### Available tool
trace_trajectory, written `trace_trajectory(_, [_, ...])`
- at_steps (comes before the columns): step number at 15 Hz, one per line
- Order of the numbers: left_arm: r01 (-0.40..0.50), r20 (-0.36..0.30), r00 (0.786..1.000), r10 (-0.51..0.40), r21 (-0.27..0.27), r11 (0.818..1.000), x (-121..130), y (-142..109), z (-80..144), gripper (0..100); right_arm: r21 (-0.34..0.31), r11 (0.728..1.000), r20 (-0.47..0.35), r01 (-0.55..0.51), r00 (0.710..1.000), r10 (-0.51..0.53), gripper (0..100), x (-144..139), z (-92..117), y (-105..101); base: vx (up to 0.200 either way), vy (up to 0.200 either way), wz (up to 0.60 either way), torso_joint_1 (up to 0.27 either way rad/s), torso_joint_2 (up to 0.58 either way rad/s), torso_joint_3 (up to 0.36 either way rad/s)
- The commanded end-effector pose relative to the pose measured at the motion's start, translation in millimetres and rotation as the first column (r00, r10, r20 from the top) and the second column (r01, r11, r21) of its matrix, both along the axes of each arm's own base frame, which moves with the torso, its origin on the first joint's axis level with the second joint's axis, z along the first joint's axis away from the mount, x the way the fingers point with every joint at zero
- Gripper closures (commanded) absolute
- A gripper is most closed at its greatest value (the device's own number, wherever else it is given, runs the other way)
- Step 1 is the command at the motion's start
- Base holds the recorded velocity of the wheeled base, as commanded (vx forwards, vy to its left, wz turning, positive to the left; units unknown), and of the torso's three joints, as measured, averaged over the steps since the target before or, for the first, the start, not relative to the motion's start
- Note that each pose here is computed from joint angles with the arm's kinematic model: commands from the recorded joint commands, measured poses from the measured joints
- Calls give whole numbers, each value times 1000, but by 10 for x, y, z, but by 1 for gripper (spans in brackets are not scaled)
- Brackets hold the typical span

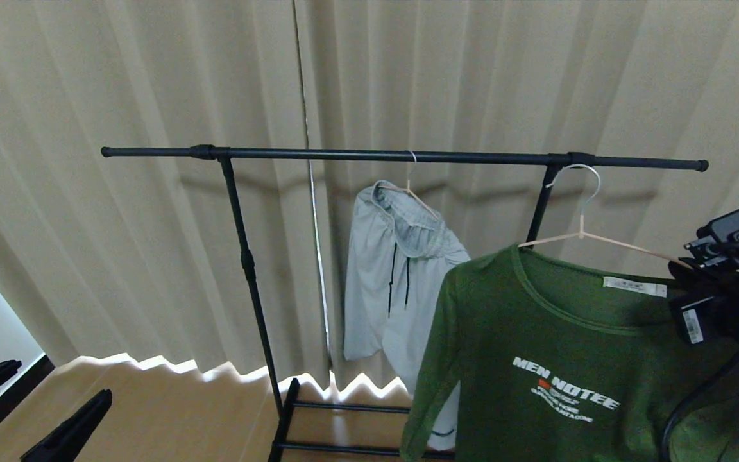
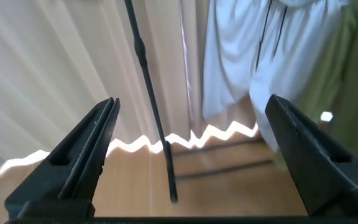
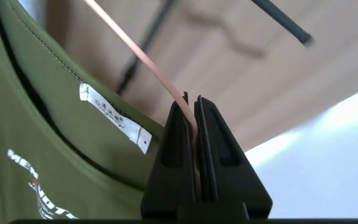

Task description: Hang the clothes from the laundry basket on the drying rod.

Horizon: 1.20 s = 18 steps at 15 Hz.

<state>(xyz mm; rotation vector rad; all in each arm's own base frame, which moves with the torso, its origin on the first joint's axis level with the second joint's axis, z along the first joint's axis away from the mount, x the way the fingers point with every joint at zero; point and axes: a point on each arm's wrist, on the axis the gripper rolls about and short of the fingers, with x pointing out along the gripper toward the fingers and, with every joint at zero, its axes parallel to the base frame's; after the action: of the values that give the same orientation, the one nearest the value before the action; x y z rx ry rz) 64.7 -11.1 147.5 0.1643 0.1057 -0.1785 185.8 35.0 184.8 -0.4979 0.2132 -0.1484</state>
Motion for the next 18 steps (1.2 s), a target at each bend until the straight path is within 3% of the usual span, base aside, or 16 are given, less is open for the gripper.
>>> trace_trajectory(1, [1,38,999,-1,12,1000,-47,9,27,0,-2,996,15,84,996,-84,100,-35,23,-152,0,0,0,0,0,0])
trace_trajectory(5, [5,24,1000,-5,24,1000,-32,4,16,0,-1,982,26,191,981,-191,100,-54,40,-350,0,0,0,0,0,0])
trace_trajectory(8, [6,27,1000,-7,23,1000,-33,4,21,0,0,980,21,201,979,-201,100,-124,6,-370,0,0,0,0,0,0])
trace_trajectory(16, [12,36,999,-14,70,997,-77,11,-27,0,0,977,35,212,977,-212,100,-171,24,-375,200,-200,0,2,4,4])
trace_trajectory(18, [14,46,999,-17,80,997,-96,14,-33,0,-1,978,33,211,977,-211,100,-172,20,-372,0,0,0,0,0,0])
